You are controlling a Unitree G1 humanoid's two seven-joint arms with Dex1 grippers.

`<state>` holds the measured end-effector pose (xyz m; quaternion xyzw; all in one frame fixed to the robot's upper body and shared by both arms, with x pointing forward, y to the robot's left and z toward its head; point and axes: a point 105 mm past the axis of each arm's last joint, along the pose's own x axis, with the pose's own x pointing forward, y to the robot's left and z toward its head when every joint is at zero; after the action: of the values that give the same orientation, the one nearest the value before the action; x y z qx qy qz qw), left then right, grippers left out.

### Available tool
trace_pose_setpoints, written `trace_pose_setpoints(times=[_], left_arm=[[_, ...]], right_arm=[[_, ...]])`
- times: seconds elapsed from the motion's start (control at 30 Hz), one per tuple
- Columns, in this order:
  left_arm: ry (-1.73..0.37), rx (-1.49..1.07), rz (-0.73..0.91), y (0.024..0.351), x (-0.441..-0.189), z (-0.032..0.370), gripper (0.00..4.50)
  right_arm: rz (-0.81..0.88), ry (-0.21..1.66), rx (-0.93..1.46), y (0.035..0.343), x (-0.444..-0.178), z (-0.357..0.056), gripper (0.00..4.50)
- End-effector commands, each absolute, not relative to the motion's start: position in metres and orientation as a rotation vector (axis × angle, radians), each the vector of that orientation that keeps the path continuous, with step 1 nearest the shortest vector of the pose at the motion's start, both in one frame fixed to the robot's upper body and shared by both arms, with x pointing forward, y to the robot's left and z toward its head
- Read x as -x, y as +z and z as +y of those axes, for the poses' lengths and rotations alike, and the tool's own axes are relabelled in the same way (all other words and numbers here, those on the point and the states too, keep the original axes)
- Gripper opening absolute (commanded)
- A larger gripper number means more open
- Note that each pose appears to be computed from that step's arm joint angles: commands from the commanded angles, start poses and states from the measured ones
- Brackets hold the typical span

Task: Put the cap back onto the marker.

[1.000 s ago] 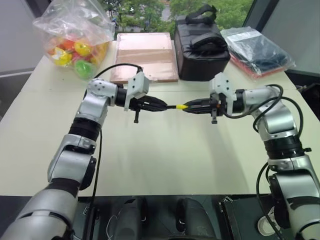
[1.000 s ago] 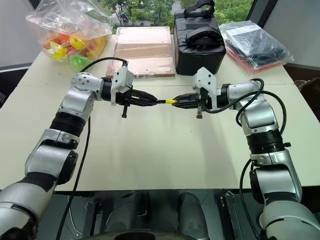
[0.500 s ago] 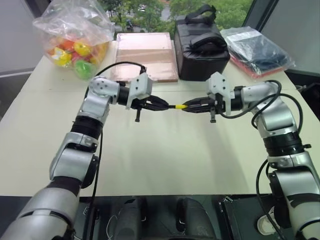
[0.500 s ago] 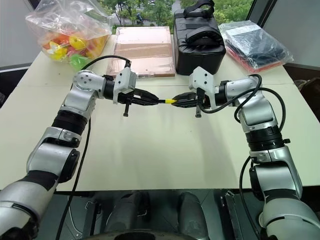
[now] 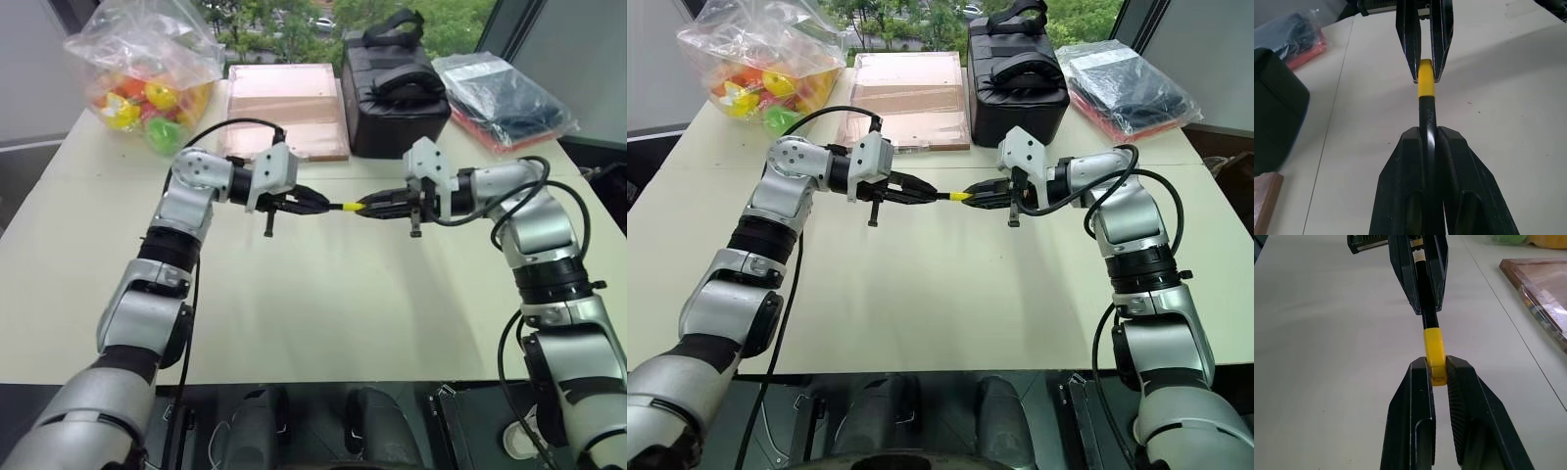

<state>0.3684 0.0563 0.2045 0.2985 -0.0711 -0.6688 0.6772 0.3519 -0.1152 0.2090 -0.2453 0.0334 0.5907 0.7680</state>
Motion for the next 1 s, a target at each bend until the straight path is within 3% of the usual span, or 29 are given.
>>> trace_pose_setpoints(times=[0.03, 0.6, 0.83, 1.0], left_arm=[[-1.501, -0.665, -0.249, 0.219, -0.367, 0.038, 0.0], [-1.528, -0.655, -0.214, 0.209, -0.362, 0.043, 0.0], [-1.499, -0.713, -0.171, 0.2, -0.367, 0.053, 0.0], [-1.4, -0.705, -0.11, 0.197, -0.378, 0.084, 0.0]], right_arm=[[-0.052, 1.332, 0.531, 0.234, -0.345, -0.098, 0.08], [-0.021, 1.317, 0.539, 0.23, -0.345, -0.105, 0.08], [0.057, 1.316, 0.575, 0.219, -0.344, -0.113, 3.17], [-0.005, 1.162, 0.537, 0.244, -0.356, -0.145, 3.17]])
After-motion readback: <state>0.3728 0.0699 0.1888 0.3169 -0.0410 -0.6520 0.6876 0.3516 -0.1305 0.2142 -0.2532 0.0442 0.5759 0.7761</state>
